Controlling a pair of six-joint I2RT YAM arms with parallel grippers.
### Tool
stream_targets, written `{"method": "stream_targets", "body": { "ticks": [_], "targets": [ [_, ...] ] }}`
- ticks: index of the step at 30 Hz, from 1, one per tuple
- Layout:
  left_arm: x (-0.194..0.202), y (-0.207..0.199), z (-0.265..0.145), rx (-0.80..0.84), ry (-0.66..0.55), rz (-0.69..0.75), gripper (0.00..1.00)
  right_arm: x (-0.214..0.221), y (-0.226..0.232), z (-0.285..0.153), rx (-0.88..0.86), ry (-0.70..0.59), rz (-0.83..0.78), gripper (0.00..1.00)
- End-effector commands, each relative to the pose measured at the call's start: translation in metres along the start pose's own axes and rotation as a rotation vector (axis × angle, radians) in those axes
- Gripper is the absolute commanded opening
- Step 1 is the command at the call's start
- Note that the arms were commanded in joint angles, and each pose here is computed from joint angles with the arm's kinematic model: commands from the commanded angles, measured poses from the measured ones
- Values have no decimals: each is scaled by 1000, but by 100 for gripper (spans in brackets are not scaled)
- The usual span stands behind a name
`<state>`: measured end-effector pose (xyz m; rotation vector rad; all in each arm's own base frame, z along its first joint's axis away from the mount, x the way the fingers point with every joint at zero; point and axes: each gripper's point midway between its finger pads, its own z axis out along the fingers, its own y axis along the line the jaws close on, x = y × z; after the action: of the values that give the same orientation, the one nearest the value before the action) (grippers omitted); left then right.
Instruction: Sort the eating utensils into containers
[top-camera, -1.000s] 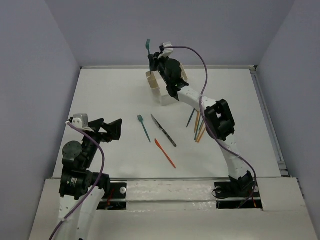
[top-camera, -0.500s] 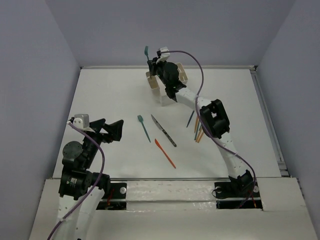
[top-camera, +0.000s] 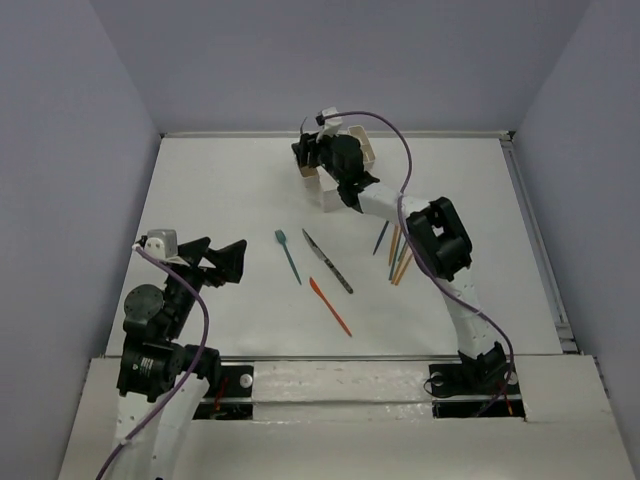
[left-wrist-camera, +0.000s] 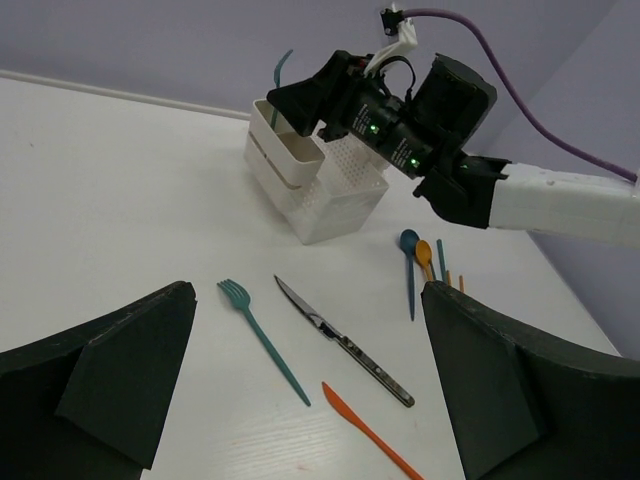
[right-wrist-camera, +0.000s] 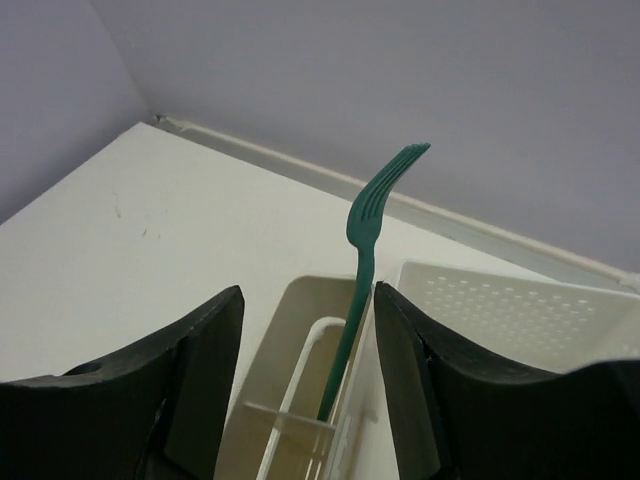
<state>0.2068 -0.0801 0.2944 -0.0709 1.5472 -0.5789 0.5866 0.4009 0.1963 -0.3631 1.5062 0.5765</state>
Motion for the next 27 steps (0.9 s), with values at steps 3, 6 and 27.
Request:
{"method": "stream_targets", "body": {
  "ticks": [3,6,27],
  "targets": [
    [-12,-9,-1,42,-47,9,99,-120,27,-37,-74,-166,28,69],
    [-13,-7,-1,35,-52,11,99,-126,43,-56,-90,-111,33,69],
    [-24,3,-7,-24,-111,6,99,83,145,-194,-6,780,46,57]
  ]
}}
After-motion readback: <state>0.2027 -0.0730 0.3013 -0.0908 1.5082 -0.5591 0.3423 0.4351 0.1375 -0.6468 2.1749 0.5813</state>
